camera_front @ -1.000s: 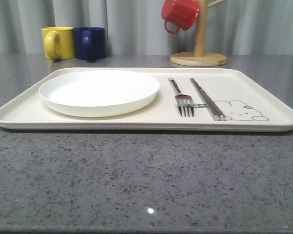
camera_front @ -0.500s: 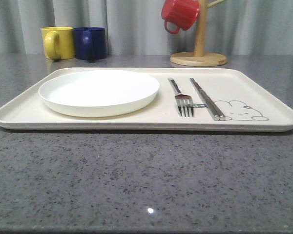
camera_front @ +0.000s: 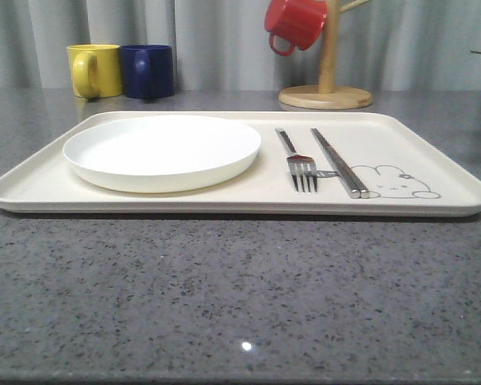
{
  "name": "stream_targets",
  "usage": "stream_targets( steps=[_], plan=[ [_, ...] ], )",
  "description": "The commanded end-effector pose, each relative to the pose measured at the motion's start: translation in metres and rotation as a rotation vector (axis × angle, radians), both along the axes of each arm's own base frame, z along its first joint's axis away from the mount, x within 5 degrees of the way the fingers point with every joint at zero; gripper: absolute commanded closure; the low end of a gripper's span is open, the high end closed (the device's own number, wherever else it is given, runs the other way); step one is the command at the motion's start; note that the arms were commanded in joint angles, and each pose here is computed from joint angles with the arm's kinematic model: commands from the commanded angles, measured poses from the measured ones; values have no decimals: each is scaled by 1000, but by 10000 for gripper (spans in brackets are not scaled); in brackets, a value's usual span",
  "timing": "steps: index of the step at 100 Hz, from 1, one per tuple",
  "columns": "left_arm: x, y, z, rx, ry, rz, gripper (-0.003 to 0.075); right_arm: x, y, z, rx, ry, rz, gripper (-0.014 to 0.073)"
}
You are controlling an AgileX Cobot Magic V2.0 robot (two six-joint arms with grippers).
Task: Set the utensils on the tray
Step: 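Grasp the steel spoon with the right gripper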
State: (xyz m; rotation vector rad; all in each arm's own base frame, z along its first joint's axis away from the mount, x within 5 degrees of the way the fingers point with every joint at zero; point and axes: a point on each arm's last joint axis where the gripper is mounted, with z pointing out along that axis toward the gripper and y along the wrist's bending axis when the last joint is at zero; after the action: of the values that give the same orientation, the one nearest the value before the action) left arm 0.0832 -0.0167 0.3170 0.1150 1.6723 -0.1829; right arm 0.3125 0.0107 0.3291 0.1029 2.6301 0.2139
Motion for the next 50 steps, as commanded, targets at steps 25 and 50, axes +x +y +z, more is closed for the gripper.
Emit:
stream_targets(
  steps=[25,50],
  plan=[
    [0,3,15,-21,-91,30,738,-2,75,14,69,-123,36,651],
    [0,3,15,-21,-91,30,738,10,104,-12,19,-88,14,651]
  ],
)
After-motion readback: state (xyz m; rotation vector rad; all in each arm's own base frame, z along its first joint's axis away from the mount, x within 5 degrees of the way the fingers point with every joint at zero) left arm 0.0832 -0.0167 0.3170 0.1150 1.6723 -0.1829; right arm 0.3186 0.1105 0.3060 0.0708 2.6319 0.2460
